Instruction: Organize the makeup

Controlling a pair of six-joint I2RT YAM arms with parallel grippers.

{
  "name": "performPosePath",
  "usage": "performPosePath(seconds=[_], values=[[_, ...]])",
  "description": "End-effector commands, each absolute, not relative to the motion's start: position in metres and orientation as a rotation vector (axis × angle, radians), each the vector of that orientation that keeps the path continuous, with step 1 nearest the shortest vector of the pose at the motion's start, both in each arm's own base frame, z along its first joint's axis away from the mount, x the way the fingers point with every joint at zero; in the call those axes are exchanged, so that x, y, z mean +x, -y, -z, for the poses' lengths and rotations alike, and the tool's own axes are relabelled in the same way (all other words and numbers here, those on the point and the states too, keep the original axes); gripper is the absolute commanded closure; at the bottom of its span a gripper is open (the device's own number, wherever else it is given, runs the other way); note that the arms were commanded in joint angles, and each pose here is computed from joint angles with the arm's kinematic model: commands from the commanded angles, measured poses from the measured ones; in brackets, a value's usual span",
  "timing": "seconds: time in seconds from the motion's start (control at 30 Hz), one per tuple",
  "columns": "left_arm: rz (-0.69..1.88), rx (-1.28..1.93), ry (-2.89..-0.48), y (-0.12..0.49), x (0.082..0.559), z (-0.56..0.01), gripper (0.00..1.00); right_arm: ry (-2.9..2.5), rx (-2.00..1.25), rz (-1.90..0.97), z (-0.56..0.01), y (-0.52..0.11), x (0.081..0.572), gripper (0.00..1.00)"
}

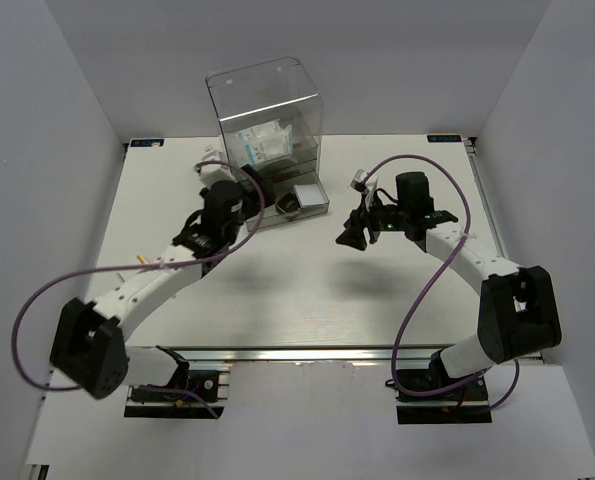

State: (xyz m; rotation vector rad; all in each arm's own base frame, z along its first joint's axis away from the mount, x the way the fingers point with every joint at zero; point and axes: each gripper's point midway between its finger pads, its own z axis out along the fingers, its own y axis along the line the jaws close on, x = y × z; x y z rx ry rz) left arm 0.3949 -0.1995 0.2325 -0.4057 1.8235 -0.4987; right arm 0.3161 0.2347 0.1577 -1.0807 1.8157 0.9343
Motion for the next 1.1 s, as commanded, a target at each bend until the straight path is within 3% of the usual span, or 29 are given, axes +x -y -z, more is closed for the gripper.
performPosePath(seconds=[0.0,0.43,0.6,0.77,0.93,1.07], values=[[0.446,-0.609,-1.915,0.141,0.374,-0.203,0.02,-1.730,-1.165,-0.904,-0.172,-0.233,0.310,0.36],[0.315,-0.916,-2.125,0.025,0.313,-0.155,0.02,-1.774,-1.212,-0.731,-0.154,-0.226,0.314,0.36],[0.231,-1.107,-2.181,-0.021,0.293,-0.133,0.13,-1.815,-1.188,-0.731,-0.147,-0.225,0.313,0.36],[0.177,-1.163,-2.207,-0.048,0.280,-0.123,0.15,-1.811,-1.179,-0.730,-0.146,-0.226,0.313,0.36],[0.096,-1.234,-2.239,-0.078,0.267,-0.109,0.02,-1.828,-1.168,-0.751,-0.137,-0.225,0.307,0.36],[-0.015,-1.260,-2.292,-0.100,0.258,-0.095,0.02,-1.840,-1.166,-0.757,-0.132,-0.224,0.306,0.35]])
